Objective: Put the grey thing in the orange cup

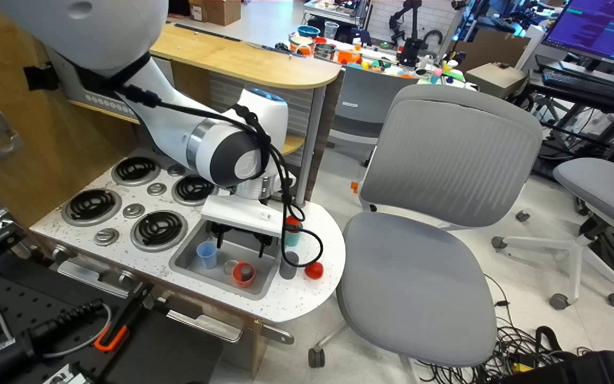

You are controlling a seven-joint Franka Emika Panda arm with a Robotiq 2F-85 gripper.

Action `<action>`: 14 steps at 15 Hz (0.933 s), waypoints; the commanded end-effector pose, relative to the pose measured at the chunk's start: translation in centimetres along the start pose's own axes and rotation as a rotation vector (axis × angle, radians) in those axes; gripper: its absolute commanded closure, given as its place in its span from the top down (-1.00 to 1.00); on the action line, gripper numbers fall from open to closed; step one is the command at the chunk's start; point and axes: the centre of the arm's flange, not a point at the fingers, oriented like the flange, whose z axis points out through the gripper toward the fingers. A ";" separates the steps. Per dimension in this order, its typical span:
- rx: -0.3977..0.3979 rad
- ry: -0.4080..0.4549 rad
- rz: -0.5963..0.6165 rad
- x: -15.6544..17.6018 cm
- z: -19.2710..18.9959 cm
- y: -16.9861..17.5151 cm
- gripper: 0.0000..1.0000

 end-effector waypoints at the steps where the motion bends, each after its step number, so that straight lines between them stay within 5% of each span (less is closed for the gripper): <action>1: 0.056 0.088 0.041 -6.9 -4.1 -0.4 1.00; 6: -0.003 0.207 0.081 -13.3 -10.0 1.5 1.00; 8: -0.069 0.132 0.103 -15.3 -12.1 3.1 1.00; 9: -0.028 0.159 0.099 -12.1 -9.6 3.5 1.00; 14: -0.055 0.154 0.113 -14.7 -11.4 3.9 1.00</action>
